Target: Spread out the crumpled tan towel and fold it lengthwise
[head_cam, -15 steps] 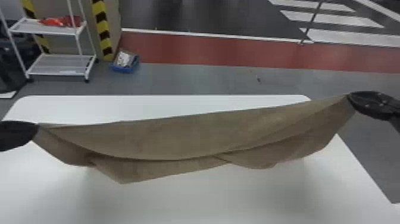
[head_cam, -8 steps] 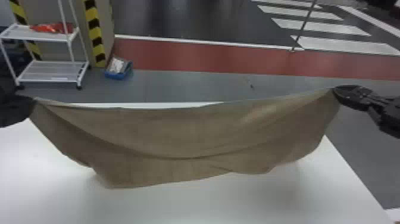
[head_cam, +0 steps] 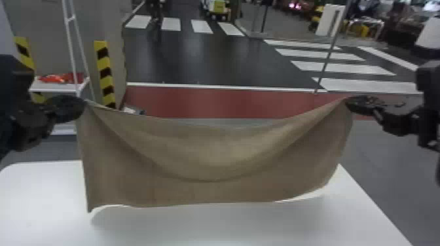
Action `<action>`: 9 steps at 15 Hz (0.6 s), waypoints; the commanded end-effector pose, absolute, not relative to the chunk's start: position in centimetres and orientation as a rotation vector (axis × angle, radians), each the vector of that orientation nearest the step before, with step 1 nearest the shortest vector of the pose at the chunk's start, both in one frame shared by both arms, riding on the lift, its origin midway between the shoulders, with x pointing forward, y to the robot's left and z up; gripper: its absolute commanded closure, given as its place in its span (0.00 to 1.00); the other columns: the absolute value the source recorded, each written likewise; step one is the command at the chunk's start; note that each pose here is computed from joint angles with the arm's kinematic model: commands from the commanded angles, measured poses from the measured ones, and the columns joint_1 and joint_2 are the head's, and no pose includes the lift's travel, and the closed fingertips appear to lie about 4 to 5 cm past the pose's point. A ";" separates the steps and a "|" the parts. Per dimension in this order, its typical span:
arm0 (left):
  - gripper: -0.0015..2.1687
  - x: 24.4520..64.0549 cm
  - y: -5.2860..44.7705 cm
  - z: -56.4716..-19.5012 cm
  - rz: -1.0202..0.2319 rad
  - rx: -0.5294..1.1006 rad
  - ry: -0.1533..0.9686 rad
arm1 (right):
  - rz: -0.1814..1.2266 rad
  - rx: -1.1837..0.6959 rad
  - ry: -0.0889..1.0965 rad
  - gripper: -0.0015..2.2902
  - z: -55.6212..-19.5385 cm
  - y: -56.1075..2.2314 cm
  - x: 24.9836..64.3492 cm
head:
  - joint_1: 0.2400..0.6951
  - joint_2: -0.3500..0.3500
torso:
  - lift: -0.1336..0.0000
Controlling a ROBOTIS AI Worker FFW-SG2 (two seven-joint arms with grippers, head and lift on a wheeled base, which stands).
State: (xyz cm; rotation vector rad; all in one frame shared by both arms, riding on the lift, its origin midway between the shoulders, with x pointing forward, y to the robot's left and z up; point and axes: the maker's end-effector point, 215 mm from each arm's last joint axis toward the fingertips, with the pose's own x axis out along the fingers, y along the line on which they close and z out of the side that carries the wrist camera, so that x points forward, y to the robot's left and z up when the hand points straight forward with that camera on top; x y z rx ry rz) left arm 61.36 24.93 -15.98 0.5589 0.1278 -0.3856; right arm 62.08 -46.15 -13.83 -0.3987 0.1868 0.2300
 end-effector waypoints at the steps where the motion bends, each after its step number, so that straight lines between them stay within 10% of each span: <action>1: 0.63 64.1 24.7 -12.8 -0.374 0.557 0.094 | 0.200 -0.382 0.157 0.49 -10.0 -46.9 64.5 | 0.40 0.24 | 0.07; 5: 0.63 61.4 27.4 -12.7 -0.353 0.534 0.088 | 0.195 -0.370 0.177 0.49 -10.3 -49.1 61.8 | 0.21 0.23 | 0.07; 9: 0.63 52.1 28.6 -19.9 -0.401 0.666 0.116 | 0.277 -0.488 0.230 0.49 -18.6 -49.3 52.0 | 0.35 0.22 | 0.07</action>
